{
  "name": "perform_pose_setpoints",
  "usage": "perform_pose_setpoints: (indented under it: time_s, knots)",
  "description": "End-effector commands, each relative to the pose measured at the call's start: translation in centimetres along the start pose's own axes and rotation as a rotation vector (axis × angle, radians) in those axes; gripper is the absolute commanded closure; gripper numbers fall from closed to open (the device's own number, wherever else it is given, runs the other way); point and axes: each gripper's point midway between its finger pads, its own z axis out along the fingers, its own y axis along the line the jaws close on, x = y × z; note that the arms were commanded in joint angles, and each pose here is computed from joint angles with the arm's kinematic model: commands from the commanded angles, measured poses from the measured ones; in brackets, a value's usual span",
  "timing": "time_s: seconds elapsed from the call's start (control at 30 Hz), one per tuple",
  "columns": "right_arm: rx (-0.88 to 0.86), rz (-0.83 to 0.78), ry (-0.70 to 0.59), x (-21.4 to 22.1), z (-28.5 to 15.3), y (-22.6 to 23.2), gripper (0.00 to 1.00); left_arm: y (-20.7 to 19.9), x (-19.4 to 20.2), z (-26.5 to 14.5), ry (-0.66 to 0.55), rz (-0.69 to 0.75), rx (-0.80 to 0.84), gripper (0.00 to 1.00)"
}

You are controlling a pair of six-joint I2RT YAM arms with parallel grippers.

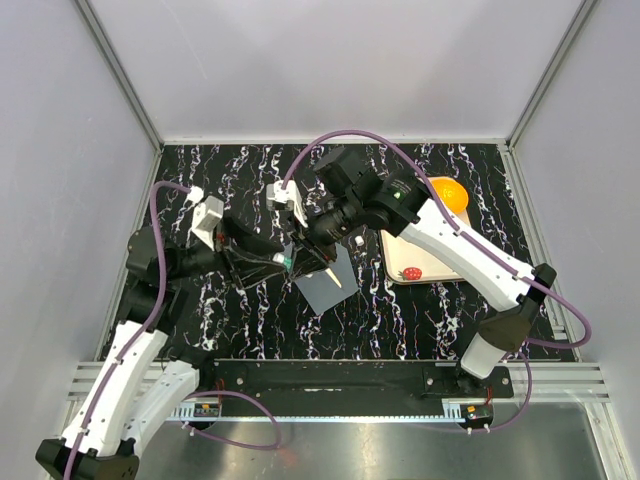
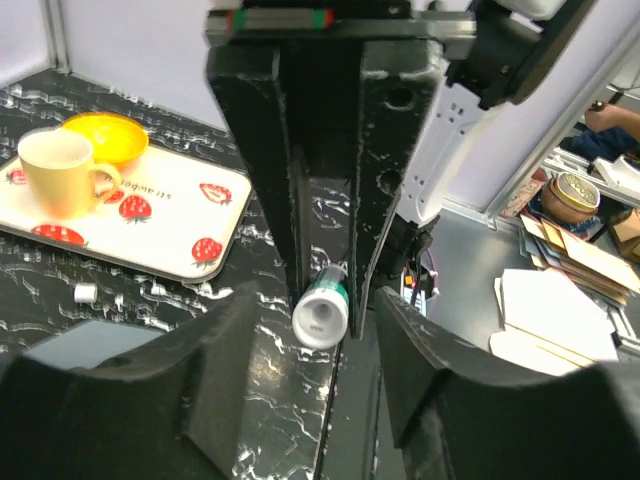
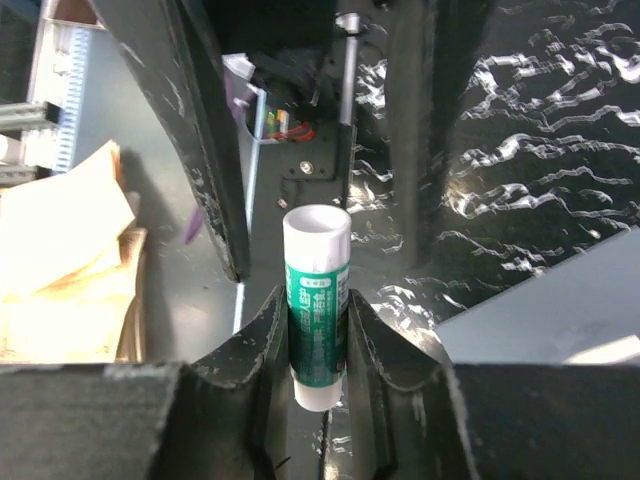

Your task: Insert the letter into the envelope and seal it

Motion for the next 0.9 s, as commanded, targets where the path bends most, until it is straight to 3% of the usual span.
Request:
perform_pose_setpoints:
  time_s: [0.0, 0.13, 0.27, 0.43, 0.53, 0.63, 0.7, 0.87]
  knots:
    - [0.138, -0.126, 0.037, 0.1, -2.0, -1.1, 1.00, 0.6, -0.5, -0.5, 0.005, -0.021, -0.108, 0.44]
    - [0.134, -0.185, 0.089, 1.0, -3.2, -0.4, 1.00, -1.8, -0.5, -1.3, -0.001, 0.144, -0.037, 0.41]
    - [-0.021, -0.092, 0.156, 3.1, -2.6, 2.0, 1.00, -4.0, 0.2, -2.3, 0.026, 0.491, 0.074, 0.32]
    - [-0.129, 0.004, 0.183, 4.8, -1.2, 2.9, 1.00, -3.8, 1.0, -2.5, 0.082, 0.687, 0.124, 0.34]
    - [0.005, 0.018, 0.205, 5.2, -0.9, 0.4, 1.00, -2.5, 0.6, -2.0, 0.104, 0.599, 0.091, 0.37]
    - [0.215, -0.042, 0.201, 4.9, -1.6, -3.2, 1.00, 0.0, 0.4, -1.3, 0.112, 0.353, -0.032, 0.39]
    - [0.359, -0.115, 0.167, 3.7, -2.9, -5.2, 1.00, 2.6, 0.3, -1.0, 0.094, 0.112, -0.175, 0.38]
    - [0.562, -0.264, 0.172, 2.6, -5.0, -7.8, 1.00, 3.7, 0.3, 0.8, 0.065, -0.284, -0.165, 0.38]
